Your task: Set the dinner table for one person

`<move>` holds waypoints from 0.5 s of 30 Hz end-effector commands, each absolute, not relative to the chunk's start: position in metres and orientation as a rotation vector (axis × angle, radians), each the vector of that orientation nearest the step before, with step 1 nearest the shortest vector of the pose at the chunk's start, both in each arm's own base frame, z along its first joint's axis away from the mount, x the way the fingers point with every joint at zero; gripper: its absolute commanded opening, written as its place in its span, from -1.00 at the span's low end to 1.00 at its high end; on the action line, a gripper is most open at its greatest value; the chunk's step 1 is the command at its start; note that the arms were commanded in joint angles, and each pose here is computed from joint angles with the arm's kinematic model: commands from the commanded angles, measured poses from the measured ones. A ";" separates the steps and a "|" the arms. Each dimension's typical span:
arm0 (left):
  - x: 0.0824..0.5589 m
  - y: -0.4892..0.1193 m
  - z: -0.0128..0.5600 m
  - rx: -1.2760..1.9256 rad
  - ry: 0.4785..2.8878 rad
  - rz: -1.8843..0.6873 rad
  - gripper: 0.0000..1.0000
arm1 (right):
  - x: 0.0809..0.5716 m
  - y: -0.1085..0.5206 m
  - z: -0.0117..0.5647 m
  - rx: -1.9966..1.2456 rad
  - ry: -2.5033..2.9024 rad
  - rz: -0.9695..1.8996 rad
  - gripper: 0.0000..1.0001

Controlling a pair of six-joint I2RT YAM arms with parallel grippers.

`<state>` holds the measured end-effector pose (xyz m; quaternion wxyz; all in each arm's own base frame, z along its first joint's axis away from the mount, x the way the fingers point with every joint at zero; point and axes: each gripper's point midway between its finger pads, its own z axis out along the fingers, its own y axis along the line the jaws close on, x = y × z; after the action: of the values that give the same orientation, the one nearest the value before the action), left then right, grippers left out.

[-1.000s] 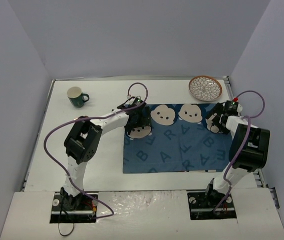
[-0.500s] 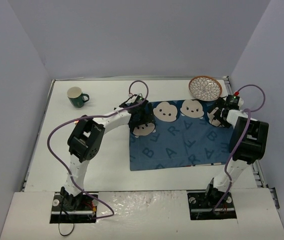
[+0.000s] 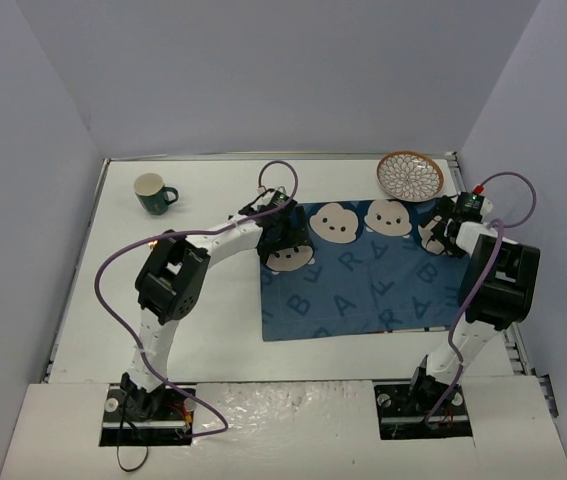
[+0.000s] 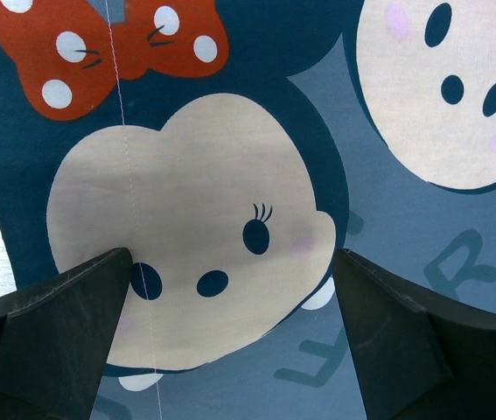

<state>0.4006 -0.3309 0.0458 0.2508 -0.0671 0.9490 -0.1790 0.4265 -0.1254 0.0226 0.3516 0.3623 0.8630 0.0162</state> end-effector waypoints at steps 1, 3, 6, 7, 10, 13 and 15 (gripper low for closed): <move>0.391 -0.322 0.031 -0.126 2.638 -0.405 0.94 | 0.394 -0.134 0.013 1.012 2.290 -0.049 1.00; 0.394 -0.323 0.032 -0.105 2.633 -0.403 0.94 | 0.393 -0.134 0.012 1.010 2.294 -0.054 1.00; 0.398 -0.325 0.037 -0.077 2.616 -0.408 0.94 | 0.390 -0.134 0.015 1.013 2.286 -0.054 1.00; 0.399 -0.325 0.039 -0.066 2.608 -0.406 0.94 | 0.390 -0.135 0.017 1.017 2.278 -0.052 1.00; 0.405 -0.322 0.046 -0.055 2.577 -0.380 0.94 | 0.392 -0.141 0.025 1.013 2.256 -0.086 1.00; 0.409 -0.324 0.054 -0.047 2.555 -0.388 0.94 | 0.394 -0.141 0.034 1.014 2.234 -0.077 1.00; 0.410 -0.324 0.057 -0.032 2.548 -0.384 0.94 | 0.392 -0.141 0.036 1.019 2.227 -0.080 1.00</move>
<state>0.4009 -0.3304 0.0455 0.2589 -0.0261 0.9517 -0.1632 0.4076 -0.1284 0.0220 0.3376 0.3736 0.8640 -0.0002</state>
